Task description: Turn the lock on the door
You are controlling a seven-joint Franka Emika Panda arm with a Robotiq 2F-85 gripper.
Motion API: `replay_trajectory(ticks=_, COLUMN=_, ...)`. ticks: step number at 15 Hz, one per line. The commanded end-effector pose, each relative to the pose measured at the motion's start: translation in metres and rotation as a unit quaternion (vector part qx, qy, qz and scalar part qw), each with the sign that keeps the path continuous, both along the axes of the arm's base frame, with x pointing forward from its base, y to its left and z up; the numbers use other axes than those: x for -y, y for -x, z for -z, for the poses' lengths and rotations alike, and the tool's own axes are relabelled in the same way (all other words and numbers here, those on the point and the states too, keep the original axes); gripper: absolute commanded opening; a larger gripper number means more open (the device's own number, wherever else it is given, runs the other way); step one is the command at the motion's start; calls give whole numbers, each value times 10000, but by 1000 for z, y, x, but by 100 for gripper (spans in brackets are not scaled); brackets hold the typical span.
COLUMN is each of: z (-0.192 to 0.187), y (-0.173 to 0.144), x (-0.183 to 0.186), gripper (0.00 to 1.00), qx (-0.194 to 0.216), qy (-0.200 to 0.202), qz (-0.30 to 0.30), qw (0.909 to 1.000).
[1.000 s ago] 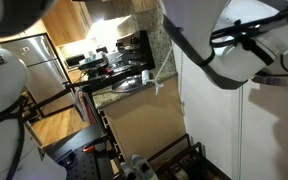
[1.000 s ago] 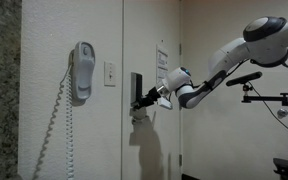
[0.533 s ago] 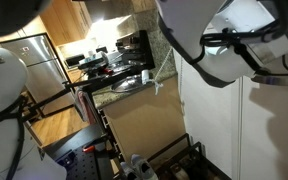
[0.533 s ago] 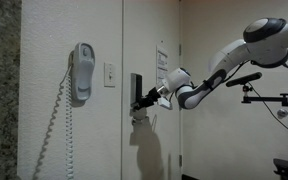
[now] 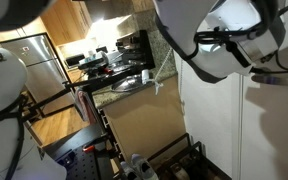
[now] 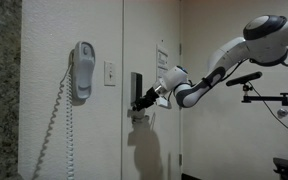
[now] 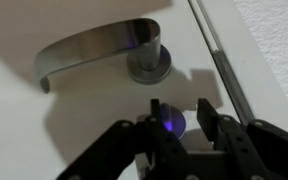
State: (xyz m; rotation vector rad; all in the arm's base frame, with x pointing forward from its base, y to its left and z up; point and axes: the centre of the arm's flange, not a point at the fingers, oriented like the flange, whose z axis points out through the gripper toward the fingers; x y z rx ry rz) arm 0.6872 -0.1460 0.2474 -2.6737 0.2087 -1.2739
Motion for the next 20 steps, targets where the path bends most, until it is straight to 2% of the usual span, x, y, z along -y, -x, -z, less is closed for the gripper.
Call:
replay_trajectory(ticks=1, z=-1, y=8, x=-31, gripper=74, qx=-254, qy=143, qz=29, qw=9996)
replay_trajectory(ticks=4, z=0, y=10, x=-38, gripper=98, qx=-285, qy=229, qz=193, qw=9991)
replay_trajectory(ticks=5, z=0, y=11, x=-40, gripper=100, qx=-274, qy=254, qz=320, qw=9988)
replay_trajectory(ticks=9, z=-7, y=18, x=-43, gripper=100, qx=-143, qy=454, qz=1115, qw=9926)
replay_trajectory(ticks=12, z=-11, y=17, x=-42, gripper=100, qx=-122, qy=622, qz=1417, qw=9879)
replay_trajectory(ticks=17, z=-1, y=22, x=-58, gripper=100, qx=-326, qy=595, qz=1330, qw=9888)
replay_trajectory(ticks=18, z=1, y=24, x=-61, gripper=90, qx=-338, qy=602, qz=1297, qw=9892)
replay_trajectory(ticks=19, z=3, y=26, x=-64, gripper=74, qx=-365, qy=611, qz=1282, qw=9892)
replay_trajectory(ticks=20, z=4, y=27, x=-65, gripper=66, qx=-381, qy=629, qz=1277, qw=9891)
